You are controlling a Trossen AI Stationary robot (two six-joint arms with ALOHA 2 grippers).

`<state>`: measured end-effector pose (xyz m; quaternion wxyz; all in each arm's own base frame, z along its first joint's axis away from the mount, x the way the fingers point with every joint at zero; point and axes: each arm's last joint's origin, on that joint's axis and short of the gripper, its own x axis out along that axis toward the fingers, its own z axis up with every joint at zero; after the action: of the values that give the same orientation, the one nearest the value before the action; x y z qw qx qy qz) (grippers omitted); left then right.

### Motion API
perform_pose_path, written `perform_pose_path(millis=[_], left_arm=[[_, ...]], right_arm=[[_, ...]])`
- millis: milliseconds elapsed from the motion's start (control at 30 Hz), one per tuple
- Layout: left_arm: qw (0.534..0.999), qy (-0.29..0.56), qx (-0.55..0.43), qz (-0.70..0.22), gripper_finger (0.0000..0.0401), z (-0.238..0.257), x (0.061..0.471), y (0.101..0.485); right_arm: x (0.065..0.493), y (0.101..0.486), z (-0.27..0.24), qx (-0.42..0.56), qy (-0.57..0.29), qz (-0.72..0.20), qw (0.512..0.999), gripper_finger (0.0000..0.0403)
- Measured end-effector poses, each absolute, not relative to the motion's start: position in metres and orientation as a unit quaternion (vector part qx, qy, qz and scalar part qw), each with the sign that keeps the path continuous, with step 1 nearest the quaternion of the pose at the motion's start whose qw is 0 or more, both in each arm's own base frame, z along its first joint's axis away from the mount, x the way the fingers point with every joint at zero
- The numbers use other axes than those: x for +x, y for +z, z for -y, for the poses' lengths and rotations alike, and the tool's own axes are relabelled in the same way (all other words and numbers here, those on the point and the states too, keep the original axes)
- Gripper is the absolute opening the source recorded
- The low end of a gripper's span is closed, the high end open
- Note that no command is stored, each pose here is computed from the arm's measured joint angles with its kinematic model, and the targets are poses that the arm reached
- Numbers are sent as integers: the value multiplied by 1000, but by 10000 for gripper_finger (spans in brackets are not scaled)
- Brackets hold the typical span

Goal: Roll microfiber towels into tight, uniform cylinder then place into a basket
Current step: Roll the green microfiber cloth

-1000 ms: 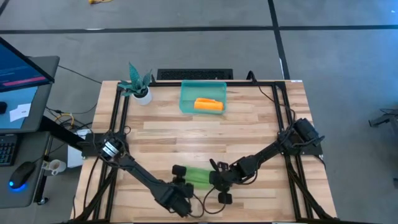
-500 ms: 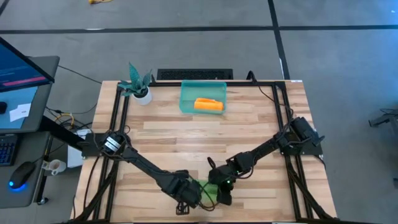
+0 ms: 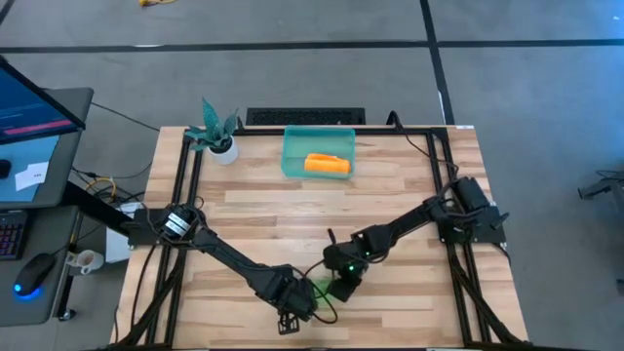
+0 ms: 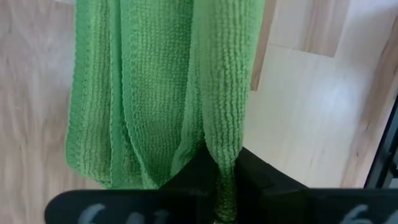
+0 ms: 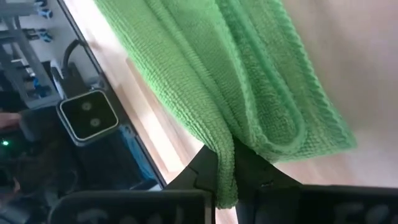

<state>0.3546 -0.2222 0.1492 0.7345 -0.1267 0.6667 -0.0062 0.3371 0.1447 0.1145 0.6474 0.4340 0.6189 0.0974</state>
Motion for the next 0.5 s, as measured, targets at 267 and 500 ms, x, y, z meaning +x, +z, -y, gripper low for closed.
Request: perform_pose_path(millis=[267, 500], left_arm=[[733, -7, -126, -668, 16, 222, 354, 149], [730, -5, -124, -672, 45, 222, 353, 149]], right_arm=[[342, 111, -132, 458, 102, -623, 625, 43], [344, 113, -130, 471, 118, -620, 616, 43]])
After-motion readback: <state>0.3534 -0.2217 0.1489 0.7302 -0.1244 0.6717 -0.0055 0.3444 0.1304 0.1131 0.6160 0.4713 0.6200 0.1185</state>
